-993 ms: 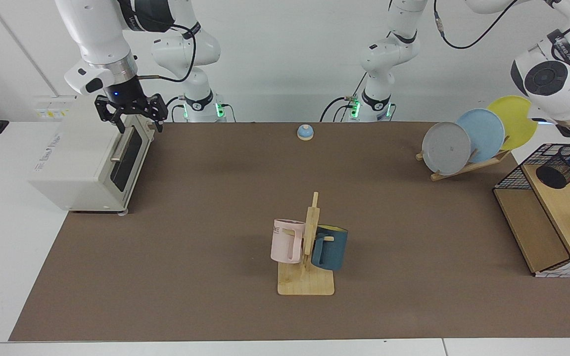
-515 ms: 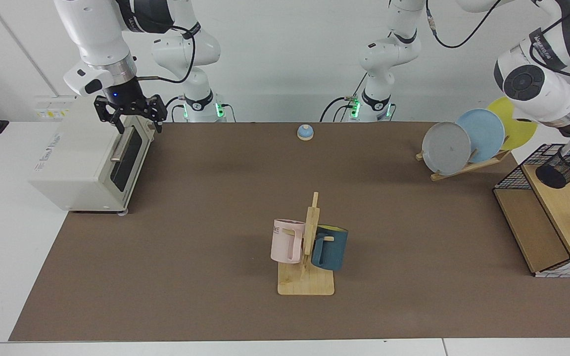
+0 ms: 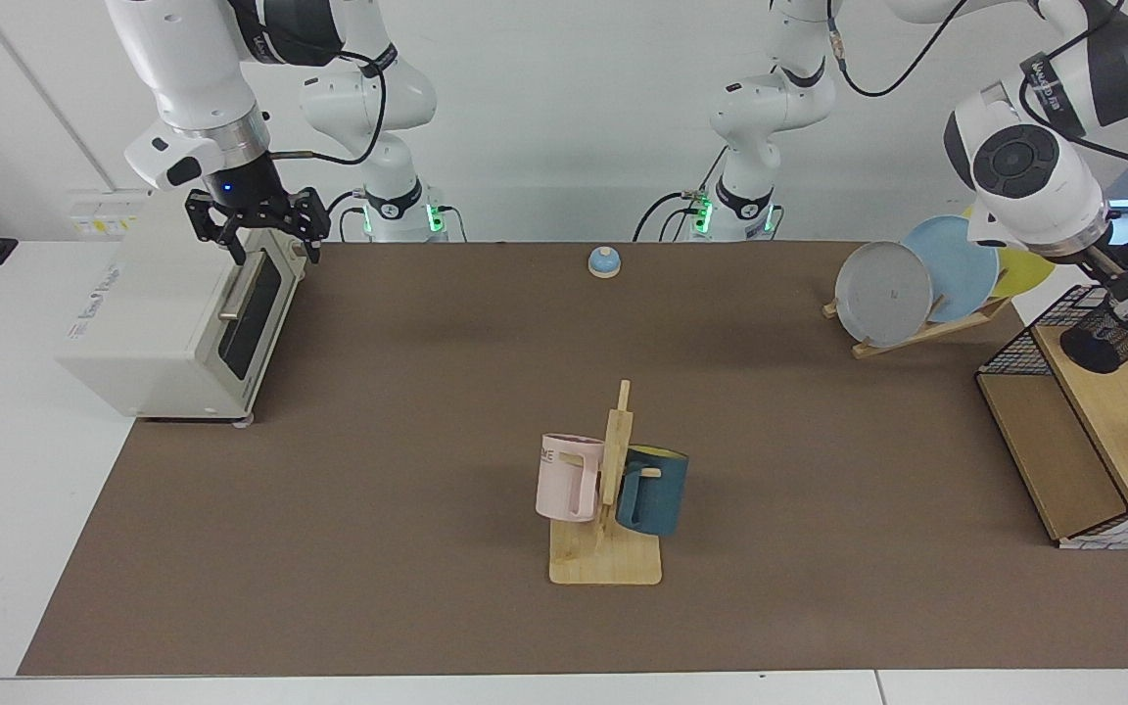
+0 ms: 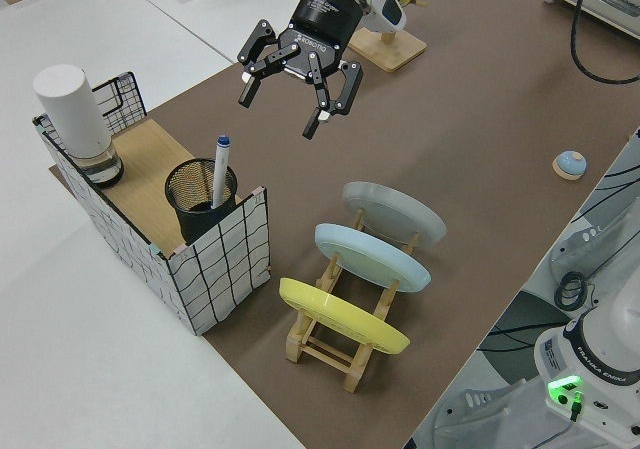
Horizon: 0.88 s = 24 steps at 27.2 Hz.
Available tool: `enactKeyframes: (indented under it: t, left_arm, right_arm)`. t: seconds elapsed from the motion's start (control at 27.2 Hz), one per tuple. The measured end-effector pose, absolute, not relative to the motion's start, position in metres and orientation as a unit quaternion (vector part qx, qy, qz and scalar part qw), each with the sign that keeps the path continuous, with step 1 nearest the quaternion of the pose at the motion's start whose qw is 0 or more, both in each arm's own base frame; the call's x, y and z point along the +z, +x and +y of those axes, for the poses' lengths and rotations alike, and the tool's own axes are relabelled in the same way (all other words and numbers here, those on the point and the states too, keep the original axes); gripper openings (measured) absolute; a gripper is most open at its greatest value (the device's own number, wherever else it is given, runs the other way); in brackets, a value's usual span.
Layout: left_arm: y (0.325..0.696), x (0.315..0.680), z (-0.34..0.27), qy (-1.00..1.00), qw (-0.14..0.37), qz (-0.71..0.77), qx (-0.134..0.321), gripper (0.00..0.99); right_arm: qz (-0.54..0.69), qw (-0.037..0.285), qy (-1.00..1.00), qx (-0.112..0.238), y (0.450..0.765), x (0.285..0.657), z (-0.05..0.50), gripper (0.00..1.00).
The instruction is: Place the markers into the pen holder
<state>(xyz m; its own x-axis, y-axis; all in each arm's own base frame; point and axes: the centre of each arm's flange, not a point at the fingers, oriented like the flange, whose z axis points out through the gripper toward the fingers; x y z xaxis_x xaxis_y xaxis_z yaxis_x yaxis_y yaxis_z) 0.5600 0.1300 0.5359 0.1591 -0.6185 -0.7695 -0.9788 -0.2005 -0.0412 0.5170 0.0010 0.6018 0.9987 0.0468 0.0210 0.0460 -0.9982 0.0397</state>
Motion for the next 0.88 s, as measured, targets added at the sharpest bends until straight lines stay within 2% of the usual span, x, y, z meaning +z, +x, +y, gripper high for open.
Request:
enactKeyframes:
  t: [0.4, 0.63, 0.88]
  left_arm:
    - [0.55, 0.512, 0.094, -0.846, 0.196, 0.435, 0.237, 0.991]
    - [0.551, 0.506, 0.059, -0.885, 0.171, 0.384, 0.201, 0.991]
    - [0.55, 0.498, 0.03, -0.954, 0.096, 0.243, 0.15, 0.991]
  right_arm:
    - [0.023, 0.02, 0.999, 0.011, 0.517, 0.602, 0.001, 1.0]
    - [0.023, 0.02, 0.999, 0.011, 0.517, 0.602, 0.001, 1.0]
    - [0.023, 0.02, 0.999, 0.011, 0.517, 0.602, 0.001, 1.0]
